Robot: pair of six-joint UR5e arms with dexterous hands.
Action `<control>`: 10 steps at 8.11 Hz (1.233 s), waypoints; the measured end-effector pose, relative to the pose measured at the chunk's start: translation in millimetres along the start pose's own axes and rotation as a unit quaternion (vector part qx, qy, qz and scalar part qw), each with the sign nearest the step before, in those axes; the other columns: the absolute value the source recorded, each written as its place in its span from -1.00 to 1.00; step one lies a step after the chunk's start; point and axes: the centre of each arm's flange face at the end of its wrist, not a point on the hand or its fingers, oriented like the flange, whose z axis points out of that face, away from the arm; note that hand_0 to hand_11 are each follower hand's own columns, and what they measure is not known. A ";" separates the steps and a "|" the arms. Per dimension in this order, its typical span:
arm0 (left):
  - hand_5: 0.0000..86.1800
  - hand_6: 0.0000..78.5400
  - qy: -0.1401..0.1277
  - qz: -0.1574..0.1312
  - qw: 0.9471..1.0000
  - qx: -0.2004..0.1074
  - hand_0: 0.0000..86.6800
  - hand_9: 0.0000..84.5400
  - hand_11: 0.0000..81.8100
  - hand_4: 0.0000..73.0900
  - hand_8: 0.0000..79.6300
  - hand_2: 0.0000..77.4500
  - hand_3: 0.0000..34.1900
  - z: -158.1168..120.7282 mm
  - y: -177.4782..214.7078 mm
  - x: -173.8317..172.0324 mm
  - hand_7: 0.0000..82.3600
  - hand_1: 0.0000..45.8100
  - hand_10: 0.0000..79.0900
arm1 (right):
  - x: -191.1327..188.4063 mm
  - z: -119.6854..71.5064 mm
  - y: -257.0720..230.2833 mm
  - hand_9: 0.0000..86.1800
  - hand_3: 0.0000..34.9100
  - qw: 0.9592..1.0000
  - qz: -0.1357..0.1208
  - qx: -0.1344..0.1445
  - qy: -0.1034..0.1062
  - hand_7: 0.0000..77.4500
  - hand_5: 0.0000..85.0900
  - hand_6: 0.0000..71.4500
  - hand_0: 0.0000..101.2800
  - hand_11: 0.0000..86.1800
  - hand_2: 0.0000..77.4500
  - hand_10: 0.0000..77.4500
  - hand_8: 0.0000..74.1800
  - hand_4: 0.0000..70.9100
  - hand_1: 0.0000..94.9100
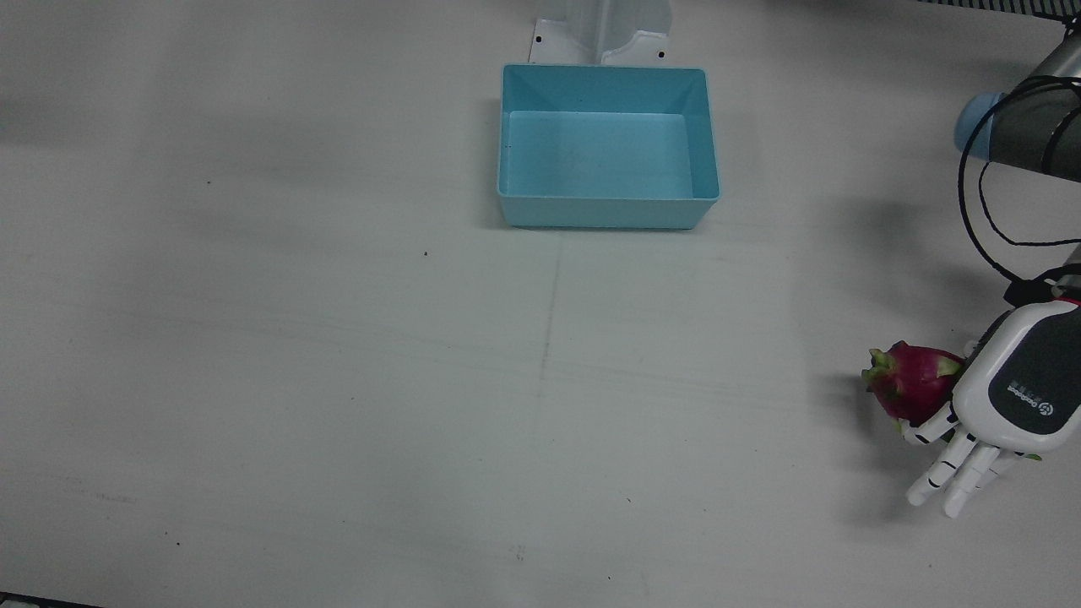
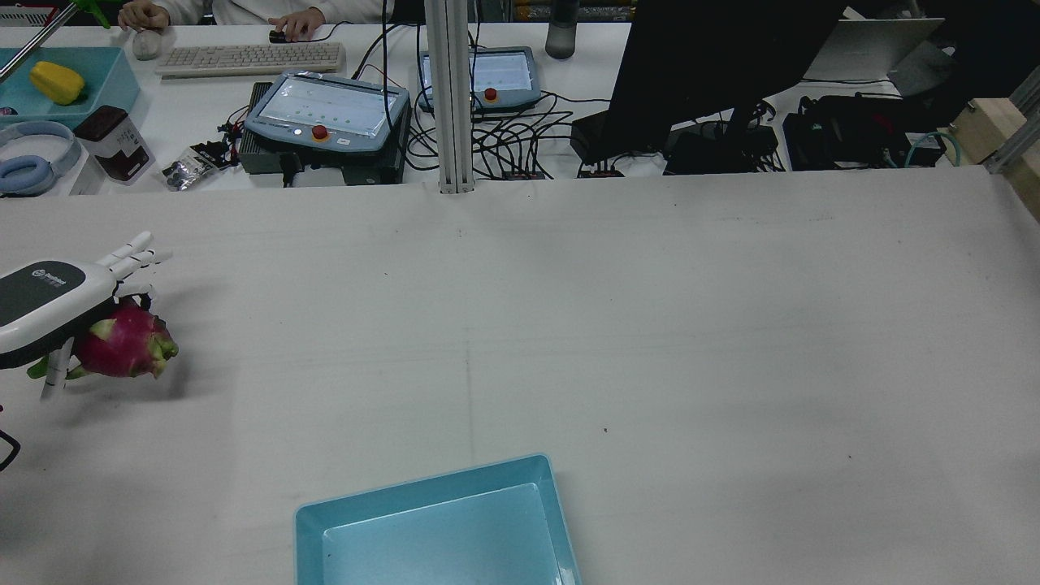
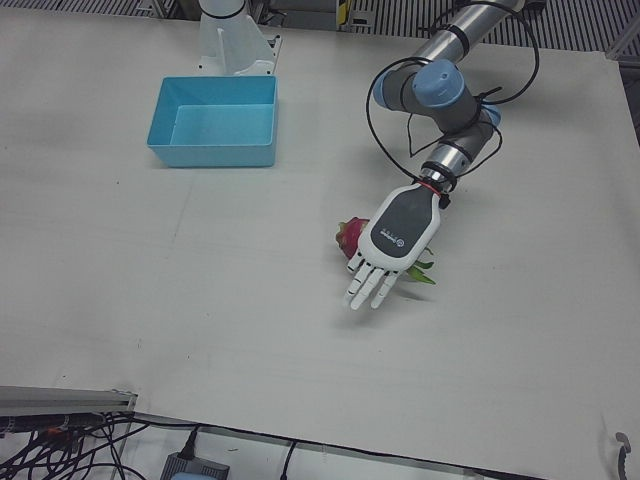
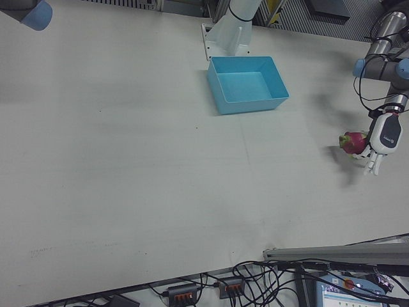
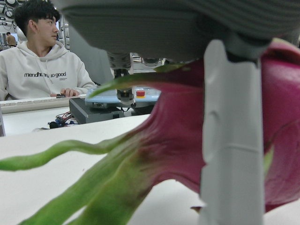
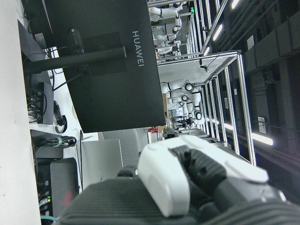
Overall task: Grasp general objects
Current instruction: 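Lift the dragon fruit up off the table with the left hand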
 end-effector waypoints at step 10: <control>0.25 -0.67 0.174 -0.306 0.933 0.072 0.05 -0.60 -0.73 -0.52 -0.97 -1.00 -1.00 -19.2 -141.7 232.0 0.06 -1.00 -0.17 | 0.1 0.1 0.7 -0.99 -1.00 1.000 0.000 -0.001 0.000 -1.00 -1.00 -1.00 -1.00 -0.99 1.00 -1.00 -1.00 -1.00 1.00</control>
